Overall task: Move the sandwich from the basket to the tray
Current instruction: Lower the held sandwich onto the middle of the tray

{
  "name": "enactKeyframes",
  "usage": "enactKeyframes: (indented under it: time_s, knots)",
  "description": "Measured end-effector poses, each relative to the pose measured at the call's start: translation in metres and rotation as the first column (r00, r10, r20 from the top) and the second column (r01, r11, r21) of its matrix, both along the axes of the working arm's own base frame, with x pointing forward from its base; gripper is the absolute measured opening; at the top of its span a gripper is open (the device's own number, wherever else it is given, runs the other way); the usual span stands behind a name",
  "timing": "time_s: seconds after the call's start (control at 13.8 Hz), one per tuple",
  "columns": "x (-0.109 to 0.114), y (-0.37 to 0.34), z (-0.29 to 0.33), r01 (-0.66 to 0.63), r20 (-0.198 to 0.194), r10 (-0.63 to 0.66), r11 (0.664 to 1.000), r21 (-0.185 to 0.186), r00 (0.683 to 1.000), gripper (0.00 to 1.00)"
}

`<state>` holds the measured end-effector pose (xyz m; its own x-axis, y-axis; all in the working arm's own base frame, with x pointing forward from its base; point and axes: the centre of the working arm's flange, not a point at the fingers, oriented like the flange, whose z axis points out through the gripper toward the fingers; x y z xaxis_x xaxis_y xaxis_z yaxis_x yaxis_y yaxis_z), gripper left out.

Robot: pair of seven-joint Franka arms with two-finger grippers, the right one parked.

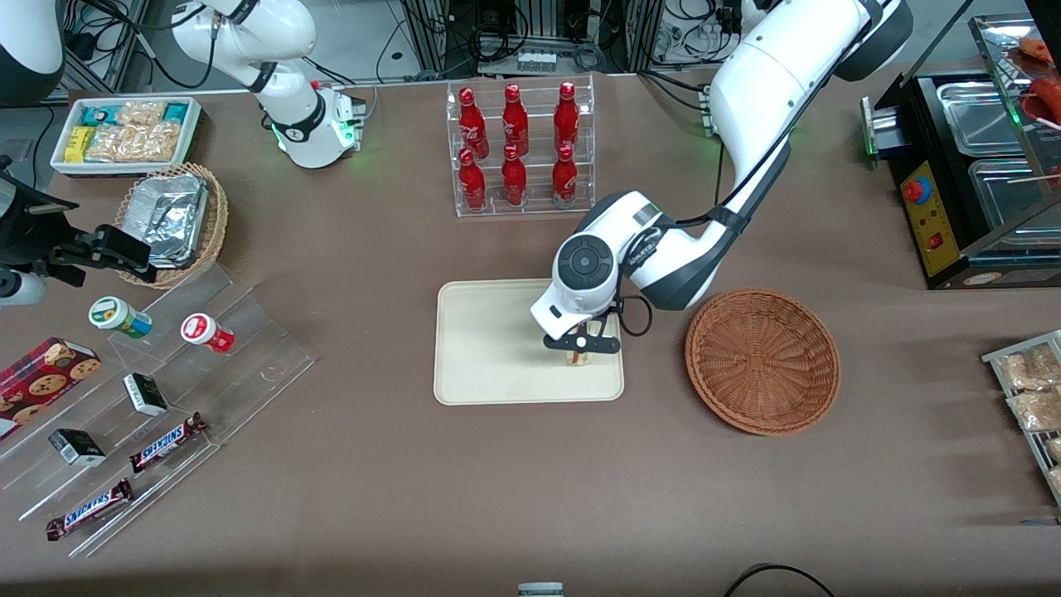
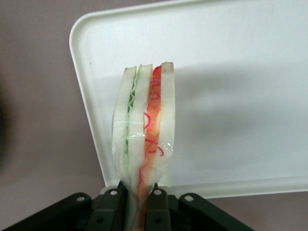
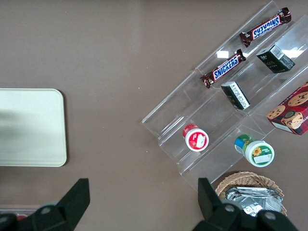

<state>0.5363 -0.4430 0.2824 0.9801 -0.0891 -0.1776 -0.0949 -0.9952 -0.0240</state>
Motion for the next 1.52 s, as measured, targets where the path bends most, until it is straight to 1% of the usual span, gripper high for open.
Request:
enactKeyframes:
  time_s: [0.15, 0.29, 0.51, 0.73, 1.02, 1.23, 1.52]
  knots:
    - [0.005, -0.004, 0.000, -0.023, 0.005, 0.023, 1.000, -0.009, 1.000, 0.16]
    - [0.006, -0.011, -0.006, -0.033, 0.006, 0.033, 0.999, -0.010, 0.999, 0.16]
    - [0.005, -0.021, -0.019, -0.039, 0.017, 0.039, 0.999, -0.022, 0.999, 0.16]
    - [0.005, -0.022, -0.028, -0.035, 0.018, 0.035, 0.999, -0.013, 0.999, 0.16]
    - [0.005, -0.024, -0.036, -0.032, 0.025, 0.032, 0.999, -0.019, 0.999, 0.16]
    - [0.002, -0.027, -0.043, -0.030, 0.033, 0.030, 1.000, -0.004, 0.999, 0.16]
    - [0.001, -0.029, -0.049, -0.042, 0.033, 0.042, 0.999, 0.000, 0.999, 0.15]
